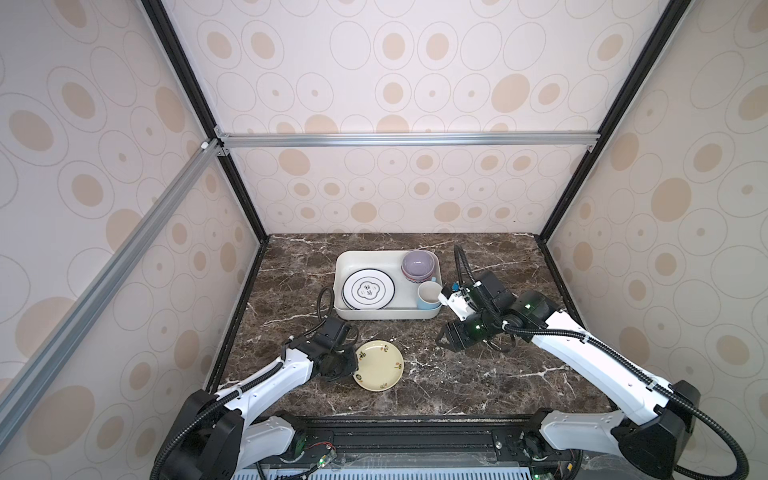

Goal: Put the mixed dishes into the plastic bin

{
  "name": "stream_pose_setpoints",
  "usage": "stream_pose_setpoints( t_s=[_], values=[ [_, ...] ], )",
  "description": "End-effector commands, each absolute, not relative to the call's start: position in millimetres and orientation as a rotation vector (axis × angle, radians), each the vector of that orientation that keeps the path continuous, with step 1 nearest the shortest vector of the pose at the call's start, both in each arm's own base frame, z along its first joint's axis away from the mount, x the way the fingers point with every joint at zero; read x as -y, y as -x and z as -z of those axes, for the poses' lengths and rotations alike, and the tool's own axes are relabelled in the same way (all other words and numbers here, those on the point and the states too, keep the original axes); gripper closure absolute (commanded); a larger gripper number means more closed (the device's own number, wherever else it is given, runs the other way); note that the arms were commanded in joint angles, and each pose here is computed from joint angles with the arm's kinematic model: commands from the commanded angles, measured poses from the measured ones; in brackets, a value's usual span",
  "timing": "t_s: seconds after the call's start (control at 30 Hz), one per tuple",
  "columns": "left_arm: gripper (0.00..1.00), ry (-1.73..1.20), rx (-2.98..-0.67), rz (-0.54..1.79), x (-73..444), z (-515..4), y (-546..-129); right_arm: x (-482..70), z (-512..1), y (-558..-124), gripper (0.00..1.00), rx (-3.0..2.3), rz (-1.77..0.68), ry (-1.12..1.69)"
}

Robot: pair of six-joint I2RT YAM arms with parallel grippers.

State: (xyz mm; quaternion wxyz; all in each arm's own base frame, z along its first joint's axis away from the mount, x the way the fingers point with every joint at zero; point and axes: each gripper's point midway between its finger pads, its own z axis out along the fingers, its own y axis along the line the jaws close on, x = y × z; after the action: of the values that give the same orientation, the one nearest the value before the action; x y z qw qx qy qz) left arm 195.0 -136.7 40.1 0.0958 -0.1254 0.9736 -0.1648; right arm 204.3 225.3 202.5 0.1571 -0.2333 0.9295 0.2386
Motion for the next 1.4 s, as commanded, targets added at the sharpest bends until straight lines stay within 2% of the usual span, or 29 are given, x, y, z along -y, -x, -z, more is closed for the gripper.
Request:
stream_pose_setpoints(
  t_s=[0.0, 0.23, 0.83, 0.9, 1.0, 1.27, 1.37],
  values=[
    [0.98, 0.349, -2.878, 0.388, 126.6, -54.8, -197.5, -226.6, -205.2, -206.1, 0.4, -2.663, -0.688, 0.664],
    [0.94, 0.325, -2.874, 0.349, 121.8, -62.4, -197.7, -233.3, -203.2, -210.5, 0.4, -2.661, -0.705, 0.683],
    [0.89, 0.269, -2.946, 0.287, 120.9, -22.9, -195.3, -227.9, -199.5, -211.1, 0.4, -2.675, -0.676, 0.695],
    [0.89, 0.261, -2.951, 0.274, 121.0, -23.5, -197.4, -227.0, -199.9, -212.2, 0.4, -2.672, -0.673, 0.69],
    [0.97, 0.247, -2.952, 0.251, 120.3, -28.4, -200.7, -226.3, -200.3, -213.5, 0.4, -2.671, -0.67, 0.683],
    [0.99, 0.207, -2.942, 0.199, 117.6, -45.7, -207.7, -231.4, -201.8, -222.0, 0.4, -2.669, -0.684, 0.694],
    [0.97, 0.2, -2.945, 0.182, 115.7, -48.5, -207.6, -234.4, -201.4, -225.3, 0.4, -2.67, -0.694, 0.705]
  ],
)
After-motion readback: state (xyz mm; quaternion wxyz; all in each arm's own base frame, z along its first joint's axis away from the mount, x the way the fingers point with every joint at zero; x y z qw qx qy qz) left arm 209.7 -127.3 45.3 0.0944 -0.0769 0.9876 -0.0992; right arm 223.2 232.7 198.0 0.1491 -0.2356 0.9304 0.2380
